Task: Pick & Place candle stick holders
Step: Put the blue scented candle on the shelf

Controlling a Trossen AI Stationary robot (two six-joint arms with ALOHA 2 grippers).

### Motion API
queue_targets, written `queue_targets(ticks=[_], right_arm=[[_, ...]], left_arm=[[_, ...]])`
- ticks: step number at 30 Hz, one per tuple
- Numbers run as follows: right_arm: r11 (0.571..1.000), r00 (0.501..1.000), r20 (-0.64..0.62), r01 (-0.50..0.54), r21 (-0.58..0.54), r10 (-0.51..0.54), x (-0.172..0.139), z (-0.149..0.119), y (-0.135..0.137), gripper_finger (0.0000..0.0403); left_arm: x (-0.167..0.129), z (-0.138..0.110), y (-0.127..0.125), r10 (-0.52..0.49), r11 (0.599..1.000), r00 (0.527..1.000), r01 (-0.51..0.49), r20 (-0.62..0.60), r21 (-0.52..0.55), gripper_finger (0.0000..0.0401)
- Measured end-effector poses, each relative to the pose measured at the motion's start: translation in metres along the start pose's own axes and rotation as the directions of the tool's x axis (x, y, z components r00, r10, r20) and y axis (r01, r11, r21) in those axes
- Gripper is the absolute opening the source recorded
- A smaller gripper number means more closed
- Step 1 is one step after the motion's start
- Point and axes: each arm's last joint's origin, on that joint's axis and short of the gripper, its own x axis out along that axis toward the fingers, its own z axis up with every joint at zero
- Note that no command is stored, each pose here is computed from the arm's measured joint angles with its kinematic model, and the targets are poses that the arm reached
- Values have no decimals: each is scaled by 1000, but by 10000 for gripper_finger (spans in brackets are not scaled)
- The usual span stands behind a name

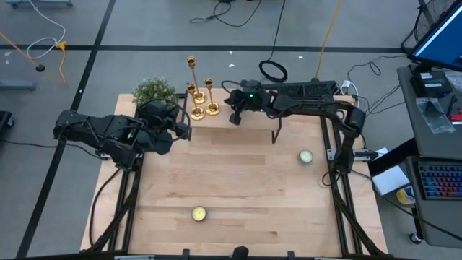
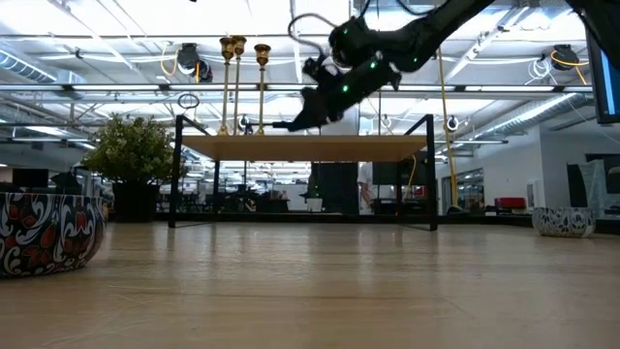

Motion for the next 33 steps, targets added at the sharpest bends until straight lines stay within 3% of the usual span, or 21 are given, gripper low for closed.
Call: queue_targets(ticks=[9,15,23,33], right_arm=[[999,1000,-20,-10,-50,9,-72,40,1,0],[1000,971,-240,14,0,-14,-139,43,9,0],[972,860,-510,125,198,-6,-229,26,15,0],[923,633,-772,267,279,50,-293,-3,20,29]], left_arm=[[0,2,-4,-31,999,1000,31,1,-39,21],[0,1,-6,-61,998,998,60,-36,-27,21],[2,-3,-12,-83,995,994,79,-69,-56,21],[11,-14,-34,-104,995,990,103,-97,-11,21]])
